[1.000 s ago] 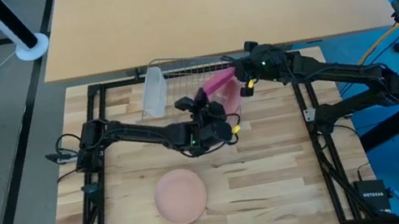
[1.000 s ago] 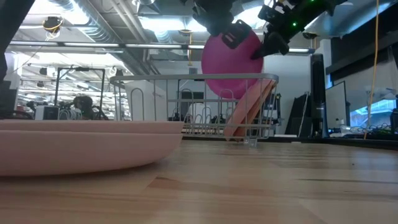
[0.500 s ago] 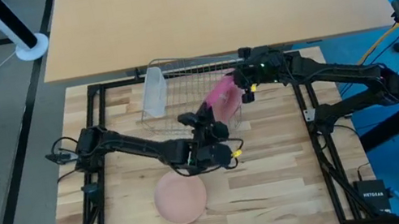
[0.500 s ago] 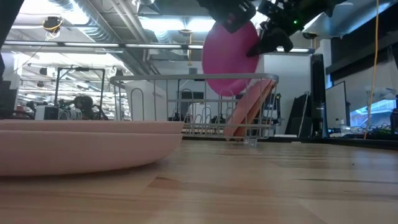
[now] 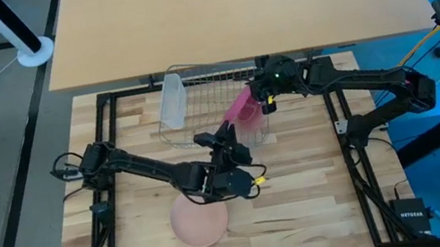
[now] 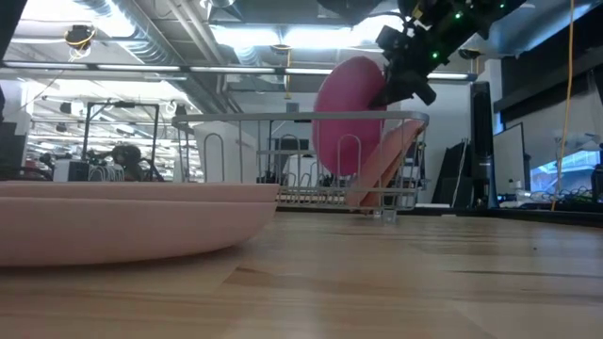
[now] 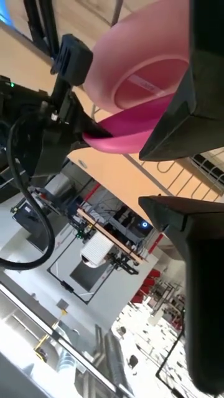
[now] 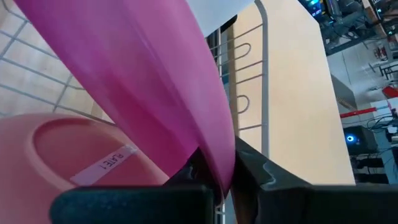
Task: Sort dishes
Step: Put the pink plate into the dish rack
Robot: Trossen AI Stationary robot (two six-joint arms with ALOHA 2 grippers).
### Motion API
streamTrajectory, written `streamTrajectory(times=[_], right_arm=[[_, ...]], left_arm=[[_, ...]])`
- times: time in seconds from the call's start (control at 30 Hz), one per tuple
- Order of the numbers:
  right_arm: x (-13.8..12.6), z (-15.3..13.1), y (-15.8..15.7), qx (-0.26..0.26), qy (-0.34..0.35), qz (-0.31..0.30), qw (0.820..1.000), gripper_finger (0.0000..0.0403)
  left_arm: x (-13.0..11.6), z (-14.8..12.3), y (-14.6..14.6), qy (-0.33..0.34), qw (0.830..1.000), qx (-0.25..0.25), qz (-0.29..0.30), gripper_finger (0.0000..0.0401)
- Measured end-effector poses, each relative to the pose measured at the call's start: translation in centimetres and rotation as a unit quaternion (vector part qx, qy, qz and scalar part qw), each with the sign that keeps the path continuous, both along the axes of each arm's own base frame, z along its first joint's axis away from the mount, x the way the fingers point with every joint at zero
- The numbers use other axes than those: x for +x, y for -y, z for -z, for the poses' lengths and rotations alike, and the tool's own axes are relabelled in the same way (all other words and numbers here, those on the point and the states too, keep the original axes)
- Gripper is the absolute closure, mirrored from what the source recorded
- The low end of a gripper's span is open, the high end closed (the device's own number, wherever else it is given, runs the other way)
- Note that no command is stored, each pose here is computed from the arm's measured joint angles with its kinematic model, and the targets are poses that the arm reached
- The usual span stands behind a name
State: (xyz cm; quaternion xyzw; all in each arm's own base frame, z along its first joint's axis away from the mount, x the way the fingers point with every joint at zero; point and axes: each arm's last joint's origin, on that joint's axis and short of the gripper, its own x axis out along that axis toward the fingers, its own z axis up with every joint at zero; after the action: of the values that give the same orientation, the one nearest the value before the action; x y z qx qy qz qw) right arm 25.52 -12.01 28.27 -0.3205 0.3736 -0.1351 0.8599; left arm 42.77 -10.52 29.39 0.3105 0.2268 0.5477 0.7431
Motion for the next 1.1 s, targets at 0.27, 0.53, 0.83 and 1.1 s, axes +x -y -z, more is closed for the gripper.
streamTrajectory(times=[0.27,0.53,0.83,1.1], right_arm=[[0.1,-0.2,0.1,-0.039,-0.008,-0.015,0.999,0.0380],[0.2,-0.3,0.1,-0.055,-0.014,-0.030,0.998,0.0381],[0.2,-0.5,0.2,-0.079,-0.017,-0.039,0.996,0.0379],[0.3,-0.6,0.3,-0.095,-0.017,-0.042,0.994,0.0378]], left_arm=[[0.3,-0.2,-1.5,0.000,1.000,-0.001,-0.016,0.0322],[0.7,-0.2,-4.3,0.070,0.996,-0.020,-0.047,0.0341],[1.2,0.0,-6.2,0.193,0.977,-0.079,-0.035,0.0386],[0.5,1.5,-7.5,0.191,0.972,-0.134,-0.024,0.0396]])
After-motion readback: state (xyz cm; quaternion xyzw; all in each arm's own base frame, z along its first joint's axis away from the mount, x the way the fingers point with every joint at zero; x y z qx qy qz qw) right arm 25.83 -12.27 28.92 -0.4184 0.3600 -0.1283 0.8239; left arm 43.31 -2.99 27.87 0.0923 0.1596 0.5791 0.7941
